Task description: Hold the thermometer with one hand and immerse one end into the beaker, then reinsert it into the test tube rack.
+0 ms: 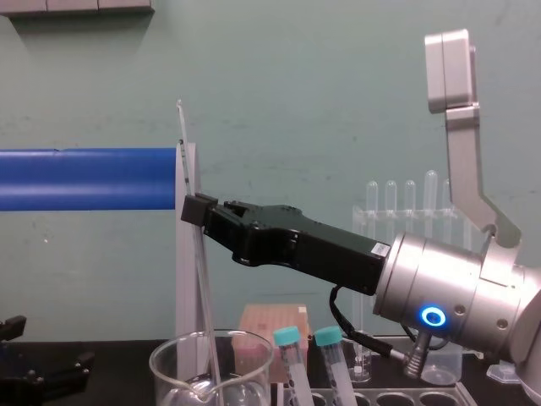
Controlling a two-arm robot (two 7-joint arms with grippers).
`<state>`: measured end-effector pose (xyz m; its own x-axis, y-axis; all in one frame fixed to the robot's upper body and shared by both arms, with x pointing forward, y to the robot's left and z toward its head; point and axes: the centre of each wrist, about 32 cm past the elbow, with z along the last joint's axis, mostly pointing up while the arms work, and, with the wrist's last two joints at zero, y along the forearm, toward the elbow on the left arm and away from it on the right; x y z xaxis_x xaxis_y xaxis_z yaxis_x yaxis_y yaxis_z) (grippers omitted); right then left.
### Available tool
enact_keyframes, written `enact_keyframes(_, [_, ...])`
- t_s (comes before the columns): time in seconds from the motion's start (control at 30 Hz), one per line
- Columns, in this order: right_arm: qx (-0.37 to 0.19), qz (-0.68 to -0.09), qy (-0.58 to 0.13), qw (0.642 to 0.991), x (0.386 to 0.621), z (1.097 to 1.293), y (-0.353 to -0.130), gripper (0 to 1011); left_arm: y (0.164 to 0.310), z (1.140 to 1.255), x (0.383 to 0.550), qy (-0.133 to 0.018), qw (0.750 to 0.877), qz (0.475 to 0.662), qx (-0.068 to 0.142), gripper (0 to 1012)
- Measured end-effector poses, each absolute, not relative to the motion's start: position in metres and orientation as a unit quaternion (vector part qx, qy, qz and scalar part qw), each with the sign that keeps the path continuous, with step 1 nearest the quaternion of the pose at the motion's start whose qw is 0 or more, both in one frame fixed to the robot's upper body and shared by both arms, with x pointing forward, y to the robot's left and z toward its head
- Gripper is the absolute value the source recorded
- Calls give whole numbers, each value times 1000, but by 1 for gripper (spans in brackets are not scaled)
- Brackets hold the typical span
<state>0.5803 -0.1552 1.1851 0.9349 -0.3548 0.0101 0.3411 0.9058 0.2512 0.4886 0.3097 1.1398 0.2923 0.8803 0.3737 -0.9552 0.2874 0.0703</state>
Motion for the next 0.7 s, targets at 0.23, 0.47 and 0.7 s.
enact_keyframes(0.23, [123, -178, -29, 976, 581, 1186, -156, 52, 310, 1140, 489, -132, 791, 580, 141, 1008])
enact_keyframes(0.47, [123, -178, -28, 976, 581, 1186, -156, 52, 310, 1140, 489, -132, 791, 580, 141, 1008])
enact_keyframes(0.7, [123, -177, -28, 976, 581, 1185, -155, 52, 310, 1140, 489, -132, 791, 580, 141, 1008])
